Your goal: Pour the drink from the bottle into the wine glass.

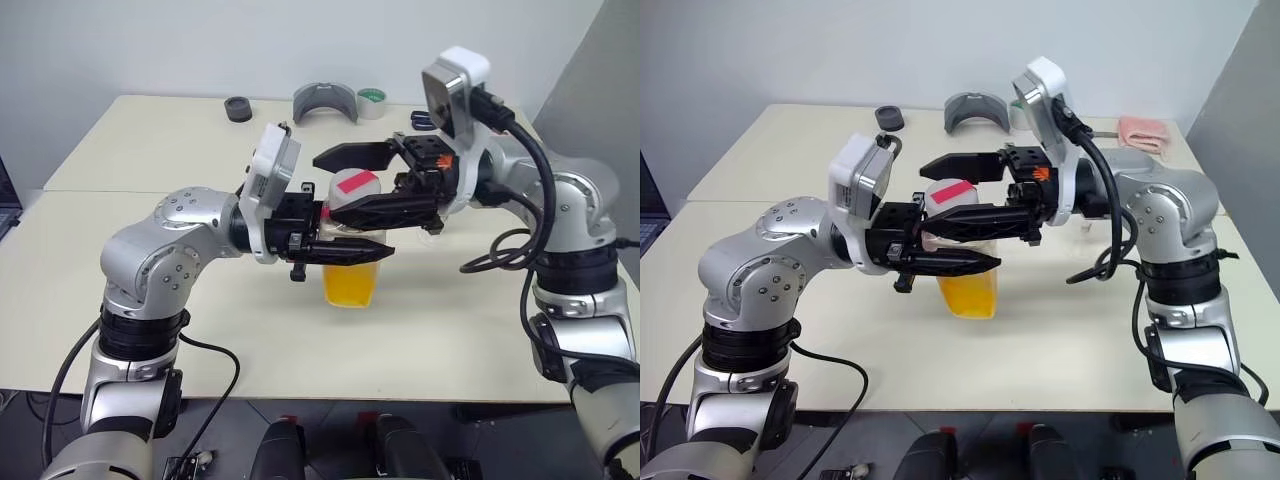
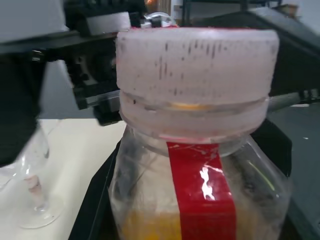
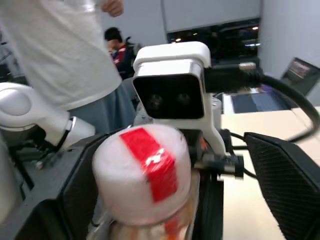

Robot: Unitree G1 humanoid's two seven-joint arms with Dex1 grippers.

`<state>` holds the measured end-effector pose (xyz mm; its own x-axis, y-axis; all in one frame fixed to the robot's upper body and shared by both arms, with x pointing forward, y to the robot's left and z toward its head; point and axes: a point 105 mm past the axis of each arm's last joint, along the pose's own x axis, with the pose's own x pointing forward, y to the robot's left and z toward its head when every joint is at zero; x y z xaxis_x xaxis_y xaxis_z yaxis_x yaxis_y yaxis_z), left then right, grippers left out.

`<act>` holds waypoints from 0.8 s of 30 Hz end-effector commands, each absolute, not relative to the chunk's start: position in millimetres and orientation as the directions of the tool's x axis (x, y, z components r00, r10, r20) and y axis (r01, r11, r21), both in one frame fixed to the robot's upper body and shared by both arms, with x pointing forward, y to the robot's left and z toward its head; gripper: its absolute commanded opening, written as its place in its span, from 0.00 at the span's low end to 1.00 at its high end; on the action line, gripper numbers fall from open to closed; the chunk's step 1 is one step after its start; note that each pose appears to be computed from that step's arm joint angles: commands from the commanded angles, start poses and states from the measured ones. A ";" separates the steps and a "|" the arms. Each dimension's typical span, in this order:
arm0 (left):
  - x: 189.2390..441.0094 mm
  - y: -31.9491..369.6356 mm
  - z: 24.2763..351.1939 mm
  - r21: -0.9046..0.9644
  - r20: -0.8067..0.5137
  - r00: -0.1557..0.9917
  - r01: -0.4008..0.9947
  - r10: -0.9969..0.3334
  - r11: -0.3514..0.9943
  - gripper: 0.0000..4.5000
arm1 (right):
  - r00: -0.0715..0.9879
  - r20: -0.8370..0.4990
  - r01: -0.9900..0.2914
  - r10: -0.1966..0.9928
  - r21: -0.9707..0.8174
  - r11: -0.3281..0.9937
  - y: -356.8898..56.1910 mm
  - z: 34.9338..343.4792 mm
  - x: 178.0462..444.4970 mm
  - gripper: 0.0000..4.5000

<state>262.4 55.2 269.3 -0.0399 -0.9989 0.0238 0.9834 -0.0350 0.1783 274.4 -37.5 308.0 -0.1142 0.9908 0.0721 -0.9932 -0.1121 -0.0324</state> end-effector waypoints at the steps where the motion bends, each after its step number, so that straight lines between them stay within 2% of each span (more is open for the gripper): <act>1: 273.6 60.1 275.1 0.232 0.058 0.033 0.972 -0.998 0.045 0.41 | -0.003 0.128 -0.995 0.992 -0.103 0.011 -54.7 321.9 266.3 1.00; 7: 297.6 68.0 261.9 0.231 0.067 0.140 0.961 -0.988 0.152 0.41 | 0.230 0.190 -0.960 0.954 -0.116 0.255 -56.3 315.9 264.1 1.00; 11: 309.1 66.7 258.7 0.237 0.084 0.176 0.952 -0.981 0.191 0.41 | 0.326 0.212 -0.925 0.921 -0.129 0.357 -46.2 310.3 263.2 1.00; 24: 311.2 61.3 258.3 0.252 0.093 0.164 0.950 -0.982 0.183 0.41 | 0.425 0.226 -0.877 0.877 -0.138 0.460 -26.1 302.7 276.0 1.00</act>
<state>316.7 63.3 241.8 0.1886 -0.9801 0.0619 0.9620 0.1971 0.1890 277.6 -25.4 290.9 0.4265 0.8867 0.1785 -0.8886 0.4476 -0.1002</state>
